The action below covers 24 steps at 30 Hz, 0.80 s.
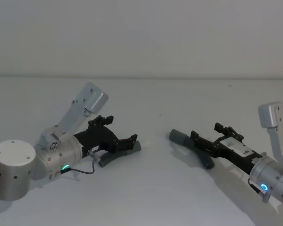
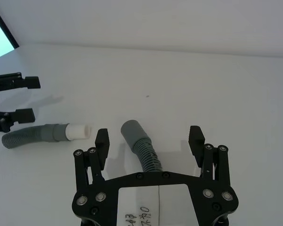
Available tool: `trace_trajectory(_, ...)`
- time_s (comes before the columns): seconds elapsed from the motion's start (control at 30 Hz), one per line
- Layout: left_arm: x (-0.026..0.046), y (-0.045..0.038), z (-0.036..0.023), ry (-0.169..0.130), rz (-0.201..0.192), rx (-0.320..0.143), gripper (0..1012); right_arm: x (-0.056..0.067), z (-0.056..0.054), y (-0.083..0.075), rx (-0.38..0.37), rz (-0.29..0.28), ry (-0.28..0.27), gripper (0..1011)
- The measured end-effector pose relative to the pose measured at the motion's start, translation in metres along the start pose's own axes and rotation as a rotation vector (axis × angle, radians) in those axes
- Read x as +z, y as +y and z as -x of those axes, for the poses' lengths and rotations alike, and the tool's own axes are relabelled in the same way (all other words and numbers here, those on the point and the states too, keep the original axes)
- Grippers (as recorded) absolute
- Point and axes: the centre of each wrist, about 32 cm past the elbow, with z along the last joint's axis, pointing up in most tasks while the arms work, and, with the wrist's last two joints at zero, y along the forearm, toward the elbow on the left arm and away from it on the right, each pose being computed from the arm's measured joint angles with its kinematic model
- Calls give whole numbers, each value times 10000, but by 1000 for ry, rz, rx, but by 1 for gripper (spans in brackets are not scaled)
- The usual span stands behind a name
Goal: Use both hands to pick up one end of the pipe from the table, align the ends, and insert them.
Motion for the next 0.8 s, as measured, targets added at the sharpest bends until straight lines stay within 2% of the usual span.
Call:
trace_trajectory(0.2,9,-30,-14,-8,-22,-27,1001,31,-54,22,9,10,-21,1001)
trace_trajectory(0.33,11,-52,-46,-22,-42,-43,1001,68,-88,40,20,23,-46,1001)
trace_trajectory(0.57,10,-68,-96,-42,-63,-59,1001,161,-150,92,48,62,-96,1001)
trace_trajectory(0.8,9,-75,-137,-56,-79,-70,1001,199,-189,144,68,104,-114,1001)
